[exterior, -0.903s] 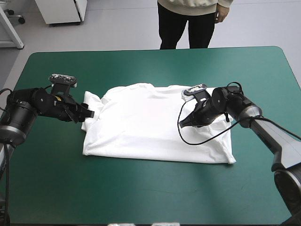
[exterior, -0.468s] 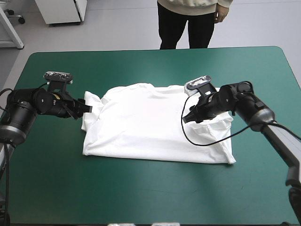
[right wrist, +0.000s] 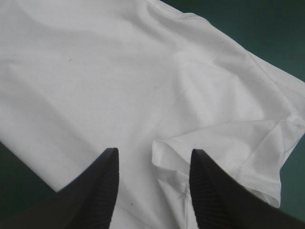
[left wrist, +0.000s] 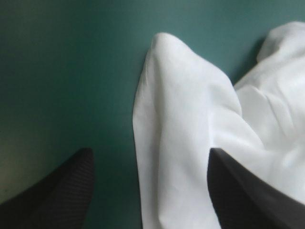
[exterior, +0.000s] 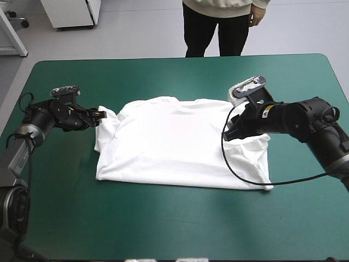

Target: Fold the cloth

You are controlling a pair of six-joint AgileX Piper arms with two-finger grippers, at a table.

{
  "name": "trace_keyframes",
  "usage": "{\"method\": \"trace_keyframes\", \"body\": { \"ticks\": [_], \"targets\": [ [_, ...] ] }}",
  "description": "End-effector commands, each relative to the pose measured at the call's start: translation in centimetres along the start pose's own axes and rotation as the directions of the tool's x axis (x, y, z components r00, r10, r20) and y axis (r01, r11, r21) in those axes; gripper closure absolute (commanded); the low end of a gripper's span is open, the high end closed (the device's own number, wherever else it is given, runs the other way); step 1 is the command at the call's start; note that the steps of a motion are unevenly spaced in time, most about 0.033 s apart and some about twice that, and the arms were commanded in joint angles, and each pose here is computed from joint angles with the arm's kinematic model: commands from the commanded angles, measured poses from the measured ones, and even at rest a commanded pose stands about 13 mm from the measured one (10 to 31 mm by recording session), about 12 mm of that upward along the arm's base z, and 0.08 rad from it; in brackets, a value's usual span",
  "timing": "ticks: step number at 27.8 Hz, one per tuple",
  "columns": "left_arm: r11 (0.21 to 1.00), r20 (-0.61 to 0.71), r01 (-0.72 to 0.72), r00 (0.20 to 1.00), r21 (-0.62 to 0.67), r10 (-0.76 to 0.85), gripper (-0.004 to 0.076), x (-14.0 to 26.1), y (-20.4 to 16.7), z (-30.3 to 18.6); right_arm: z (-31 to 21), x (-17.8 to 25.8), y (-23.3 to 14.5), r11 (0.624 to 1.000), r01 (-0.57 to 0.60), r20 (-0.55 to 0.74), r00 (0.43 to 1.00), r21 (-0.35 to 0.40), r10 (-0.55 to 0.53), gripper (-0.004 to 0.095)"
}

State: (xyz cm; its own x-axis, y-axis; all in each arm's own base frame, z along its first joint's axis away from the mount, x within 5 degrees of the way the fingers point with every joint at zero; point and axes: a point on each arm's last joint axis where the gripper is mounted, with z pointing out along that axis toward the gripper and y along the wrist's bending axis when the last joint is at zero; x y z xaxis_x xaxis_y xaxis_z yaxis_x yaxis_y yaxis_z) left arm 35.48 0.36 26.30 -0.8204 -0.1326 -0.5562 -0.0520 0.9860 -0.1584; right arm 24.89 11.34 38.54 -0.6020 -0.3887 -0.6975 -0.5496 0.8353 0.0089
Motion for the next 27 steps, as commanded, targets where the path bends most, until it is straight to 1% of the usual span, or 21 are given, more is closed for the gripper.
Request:
{"method": "trace_keyframes", "body": {
  "ticks": [1,6,10,18,21,23,24,25,26,27],
  "targets": [
    [1.0,0.123,0.017,0.992,0.013,-0.018,0.0234,-2.1,-0.2,0.0,-1.8,-0.9,0.2,1.0,0.006,0.092,0.996,0.014,-0.007,0.0509],
    [0.999,0.085,0.027,0.996,0.018,-0.029,0.0234,-2.7,-0.1,2.2,-1.8,-0.9,0.2,1.0,0.005,0.087,0.996,0.011,-0.006,0.0536],
    [0.999,0.08,0.029,0.996,0.021,-0.03,0.0244,-2.9,-0.1,2.9,-1.8,-0.9,0.2,1.0,0.005,0.084,0.996,0.01,-0.006,0.0542],
    [0.999,-0.06,0.001,0.998,0.032,0.001,0.0364,-1.3,0.0,6.0,-1.8,-0.9,0.2,1.0,0.007,0.083,0.997,0.012,-0.008,0.0557],
    [0.999,-0.08,0.001,0.997,0.042,0.003,0.0405,-1.1,-0.2,6.6,-1.8,-0.8,0.2,1.0,0.007,0.08,0.997,0.012,-0.008,0.0558],
    [0.999,-0.08,-0.002,0.997,0.053,0.007,0.0451,-1.0,-0.6,6.7,-1.8,-0.8,0.2,1.0,0.01,0.078,0.997,0.013,-0.011,0.0558],
    [0.998,-0.075,-0.013,0.997,0.064,0.017,0.0487,-1.0,-1.0,6.7,-1.8,-0.8,0.2,1.0,0.011,0.078,0.997,0.015,-0.012,0.0557],
    [0.996,-0.067,-0.043,0.997,0.074,0.048,0.0571,-1.0,-1.4,6.7,-1.8,-0.8,0.2,1.0,0.011,0.079,0.997,0.015,-0.012,0.0557],
    [0.996,-0.056,-0.054,0.997,0.074,0.059,0.0624,-1.1,-1.6,6.8,-1.8,-0.8,0.2,1.0,0.011,0.079,0.997,0.015,-0.012,0.0558],
    [0.995,-0.046,-0.058,0.997,0.075,0.062,0.0717,-1.2,-1.8,6.8,-1.8,-0.8,0.2,1.0,0.011,0.077,0.997,0.014,-0.012,0.0557]
  ]
}}
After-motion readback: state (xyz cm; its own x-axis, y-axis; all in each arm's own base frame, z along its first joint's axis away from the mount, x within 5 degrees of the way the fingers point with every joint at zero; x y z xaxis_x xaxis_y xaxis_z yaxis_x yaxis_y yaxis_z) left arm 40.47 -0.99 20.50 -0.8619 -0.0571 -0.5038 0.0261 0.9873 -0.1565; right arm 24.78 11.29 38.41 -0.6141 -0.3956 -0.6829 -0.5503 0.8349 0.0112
